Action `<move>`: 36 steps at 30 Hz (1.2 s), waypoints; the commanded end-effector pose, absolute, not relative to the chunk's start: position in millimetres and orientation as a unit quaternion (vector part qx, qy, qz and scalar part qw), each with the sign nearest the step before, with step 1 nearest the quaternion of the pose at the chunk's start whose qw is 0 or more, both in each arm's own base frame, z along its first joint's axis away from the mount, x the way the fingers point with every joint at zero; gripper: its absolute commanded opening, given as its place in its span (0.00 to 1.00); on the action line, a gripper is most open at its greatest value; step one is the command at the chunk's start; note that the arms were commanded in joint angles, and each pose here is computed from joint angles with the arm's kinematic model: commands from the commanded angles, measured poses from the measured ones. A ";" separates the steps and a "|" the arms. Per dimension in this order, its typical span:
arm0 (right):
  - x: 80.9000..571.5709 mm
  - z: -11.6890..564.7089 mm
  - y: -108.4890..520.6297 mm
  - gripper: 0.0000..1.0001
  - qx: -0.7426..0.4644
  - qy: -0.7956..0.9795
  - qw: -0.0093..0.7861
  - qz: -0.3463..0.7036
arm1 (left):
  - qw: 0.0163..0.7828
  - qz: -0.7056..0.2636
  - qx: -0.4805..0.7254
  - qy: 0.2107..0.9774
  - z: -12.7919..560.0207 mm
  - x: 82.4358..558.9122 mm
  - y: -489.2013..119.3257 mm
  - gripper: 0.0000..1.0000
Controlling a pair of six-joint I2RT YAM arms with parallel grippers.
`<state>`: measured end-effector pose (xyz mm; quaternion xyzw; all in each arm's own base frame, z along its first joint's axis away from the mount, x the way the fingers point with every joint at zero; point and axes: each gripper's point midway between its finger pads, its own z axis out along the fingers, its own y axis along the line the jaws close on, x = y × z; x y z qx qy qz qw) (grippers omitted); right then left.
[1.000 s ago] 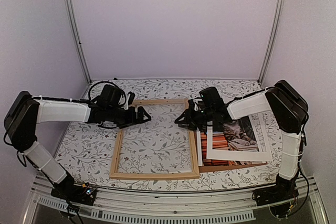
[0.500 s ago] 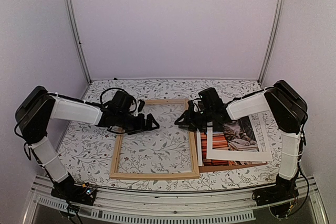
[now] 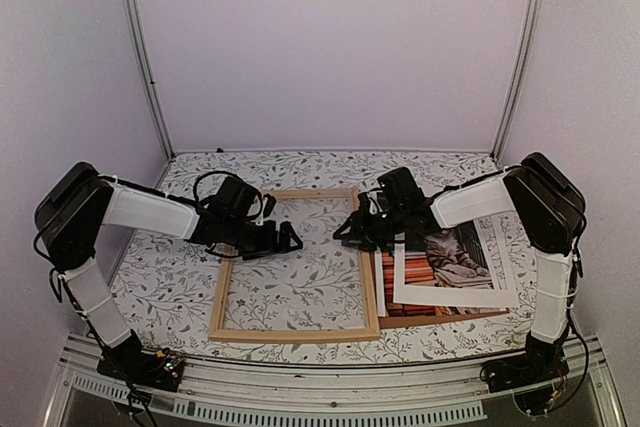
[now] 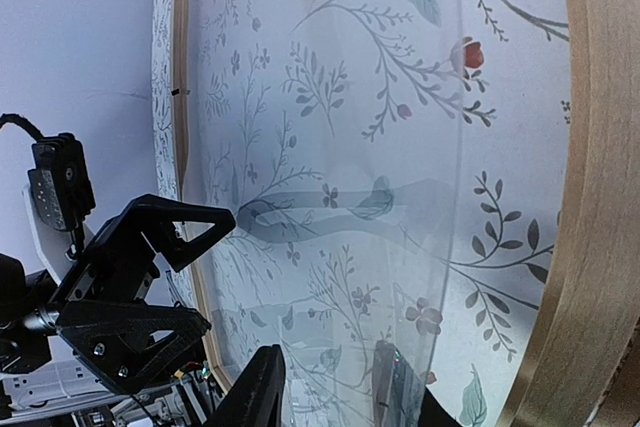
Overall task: Put the photo into the frame
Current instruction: Place the glass panel at the frame body.
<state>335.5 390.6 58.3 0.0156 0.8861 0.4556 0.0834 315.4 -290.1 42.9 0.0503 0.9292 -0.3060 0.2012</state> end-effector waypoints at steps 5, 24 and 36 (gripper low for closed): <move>340.2 56.8 392.1 0.34 0.008 0.893 0.098 0.439 | 0.198 -0.292 0.048 0.934 34.4 311.2 -288.0 0.99; 346.5 68.8 381.4 0.35 0.001 0.903 0.132 0.409 | 0.188 -0.281 0.047 0.940 30.8 305.5 -282.5 0.99; 349.6 77.6 368.2 0.35 -0.001 0.915 0.155 0.373 | 0.189 -0.280 0.048 0.940 32.7 305.7 -282.2 0.99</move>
